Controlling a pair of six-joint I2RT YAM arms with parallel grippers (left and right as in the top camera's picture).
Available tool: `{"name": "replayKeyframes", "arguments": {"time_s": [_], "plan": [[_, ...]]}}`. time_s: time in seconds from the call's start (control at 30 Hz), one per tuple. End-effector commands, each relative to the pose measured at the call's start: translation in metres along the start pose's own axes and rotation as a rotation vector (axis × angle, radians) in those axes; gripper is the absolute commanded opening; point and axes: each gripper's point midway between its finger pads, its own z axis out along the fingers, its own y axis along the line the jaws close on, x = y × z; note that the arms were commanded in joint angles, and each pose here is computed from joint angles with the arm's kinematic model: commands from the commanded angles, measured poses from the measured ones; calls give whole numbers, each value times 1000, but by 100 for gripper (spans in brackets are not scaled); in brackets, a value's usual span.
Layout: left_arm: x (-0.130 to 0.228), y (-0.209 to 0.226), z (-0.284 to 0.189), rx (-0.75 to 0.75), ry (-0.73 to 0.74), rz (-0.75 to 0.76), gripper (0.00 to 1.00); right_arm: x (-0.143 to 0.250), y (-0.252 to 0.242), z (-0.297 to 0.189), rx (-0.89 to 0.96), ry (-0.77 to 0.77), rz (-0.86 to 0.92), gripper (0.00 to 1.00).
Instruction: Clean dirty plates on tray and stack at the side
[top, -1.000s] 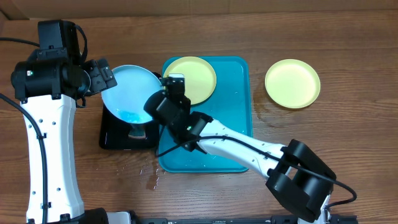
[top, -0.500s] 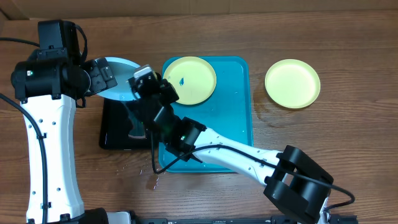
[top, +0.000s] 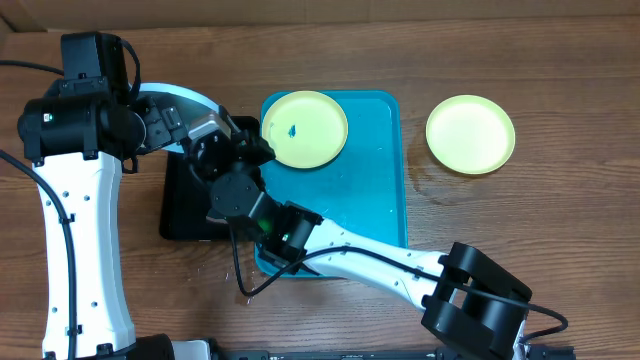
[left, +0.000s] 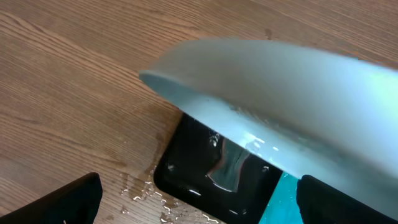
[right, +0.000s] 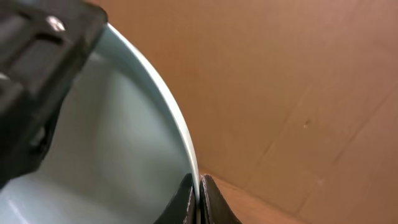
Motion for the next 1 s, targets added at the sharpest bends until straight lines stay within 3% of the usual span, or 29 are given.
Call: {"name": "replayKeyframes", "arguments": {"time_s": [0.0,0.3,0.97], "plan": [[-4,-1,-4,7,-14,-12,100,-19,-6,-3,40,-34,-55,4],[-4,-1,-4,7,-14,-12,100,-19,-21,-8,139,-15,-70,4],[-4,-1,-4,7,-14,-12,100,-18,-24,-8,156,-8,-69,4]]}}
